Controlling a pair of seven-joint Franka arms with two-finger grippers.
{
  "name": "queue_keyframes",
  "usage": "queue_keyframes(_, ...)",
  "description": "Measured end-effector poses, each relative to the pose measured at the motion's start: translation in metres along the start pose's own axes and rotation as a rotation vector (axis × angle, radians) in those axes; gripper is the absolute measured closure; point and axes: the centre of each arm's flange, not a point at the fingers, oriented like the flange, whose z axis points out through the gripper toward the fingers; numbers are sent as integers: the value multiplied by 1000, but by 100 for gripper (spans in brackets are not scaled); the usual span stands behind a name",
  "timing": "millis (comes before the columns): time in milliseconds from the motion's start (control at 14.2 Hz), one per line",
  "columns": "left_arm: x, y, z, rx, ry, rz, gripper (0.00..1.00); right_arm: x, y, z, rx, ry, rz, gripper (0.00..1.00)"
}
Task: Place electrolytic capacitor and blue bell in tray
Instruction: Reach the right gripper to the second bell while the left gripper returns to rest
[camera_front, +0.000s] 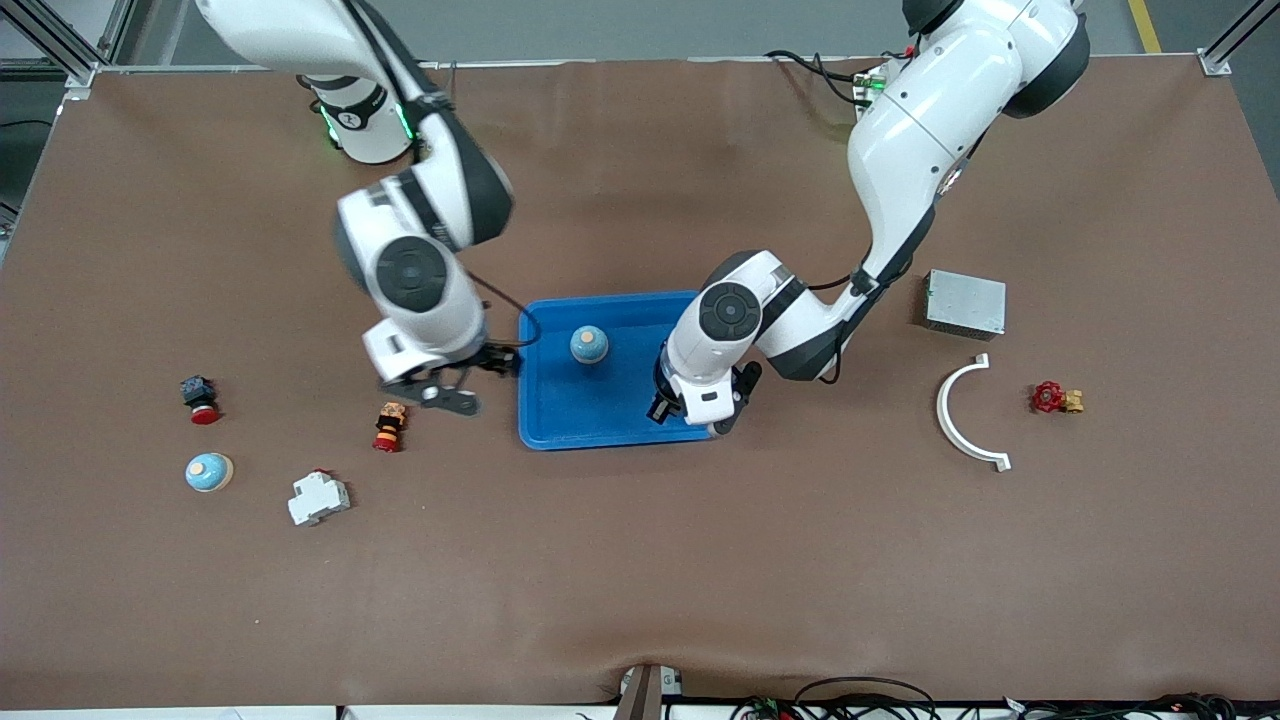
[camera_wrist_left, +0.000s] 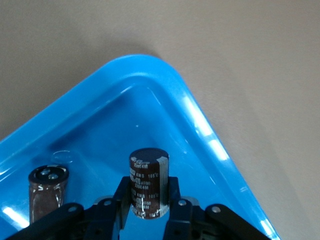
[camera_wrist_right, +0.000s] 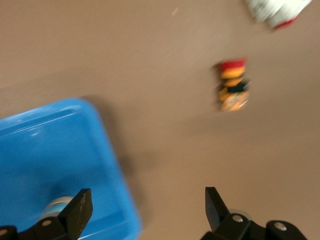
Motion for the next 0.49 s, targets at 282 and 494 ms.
queue_keyframes(282, 2, 4, -2, -12, -3, -5, 42, 56, 115, 5, 20, -6, -182, 0)
queue_keyframes(494, 9, 18, -29, -53, 5, -14, 13, 86, 193, 15, 38, 5, -288, 0)
